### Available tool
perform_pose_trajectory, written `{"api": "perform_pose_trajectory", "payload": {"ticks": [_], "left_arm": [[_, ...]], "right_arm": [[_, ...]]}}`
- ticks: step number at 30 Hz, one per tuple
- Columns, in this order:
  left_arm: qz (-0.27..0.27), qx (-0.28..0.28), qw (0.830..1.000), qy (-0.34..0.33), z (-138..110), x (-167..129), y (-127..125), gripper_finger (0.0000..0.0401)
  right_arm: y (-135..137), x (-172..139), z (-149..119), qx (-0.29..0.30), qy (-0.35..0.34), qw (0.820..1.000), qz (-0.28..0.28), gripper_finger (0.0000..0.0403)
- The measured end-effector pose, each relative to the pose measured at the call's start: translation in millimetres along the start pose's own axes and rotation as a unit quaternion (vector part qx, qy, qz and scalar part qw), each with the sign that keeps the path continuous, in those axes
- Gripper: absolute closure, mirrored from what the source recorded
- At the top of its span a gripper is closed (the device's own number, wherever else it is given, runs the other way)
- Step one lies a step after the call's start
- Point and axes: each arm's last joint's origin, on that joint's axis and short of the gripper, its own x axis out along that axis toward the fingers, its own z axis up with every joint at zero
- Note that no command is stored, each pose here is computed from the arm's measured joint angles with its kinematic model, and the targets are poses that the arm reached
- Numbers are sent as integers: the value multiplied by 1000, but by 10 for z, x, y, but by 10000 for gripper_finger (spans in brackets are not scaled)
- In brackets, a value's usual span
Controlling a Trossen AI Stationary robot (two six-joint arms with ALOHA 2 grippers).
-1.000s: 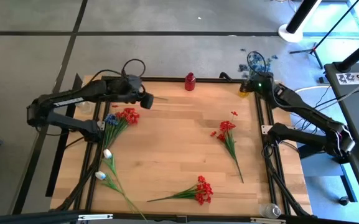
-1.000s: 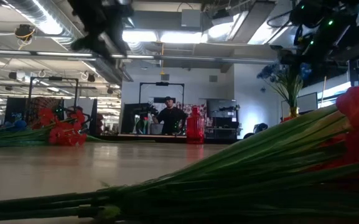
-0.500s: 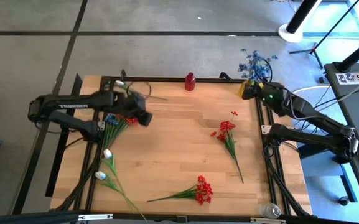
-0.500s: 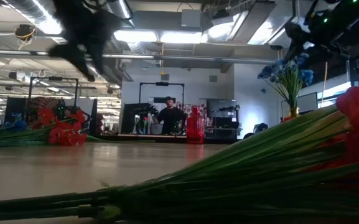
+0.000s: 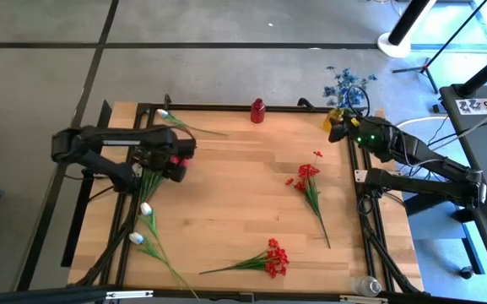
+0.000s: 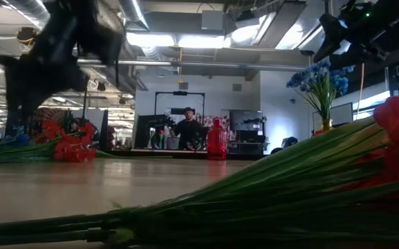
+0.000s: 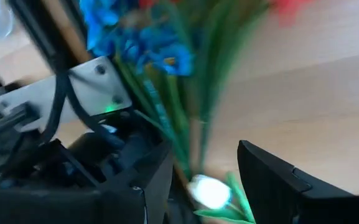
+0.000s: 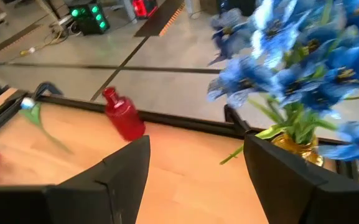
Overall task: Sort flowers into vase by color
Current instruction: Put the blue flowers into the yellow vase
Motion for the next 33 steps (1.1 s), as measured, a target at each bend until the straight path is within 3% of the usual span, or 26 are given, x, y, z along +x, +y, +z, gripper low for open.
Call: {"api": "perform_pose_trajectory", "payload": {"ticks": [7,13,19,25,30,33], "left_arm": [[98,-1,991,95,193,445,-14,227],[132,14,985,112,290,626,-122,227],[123,14,986,116,356,902,-185,233],[158,28,977,141,302,1068,-186,289],[154,47,983,92,266,918,-277,376],[147,56,986,54,220,695,-334,393]], "right_arm": [[-14,-58,6,-17,7,999,36,143],[-53,-133,17,-27,-1,998,53,143],[-105,-208,14,-36,-6,997,63,143],[-167,-278,-3,-46,-7,997,64,143],[-198,-317,-3,-44,-13,997,65,143],[-199,-324,-3,-47,-13,996,70,143]]}}
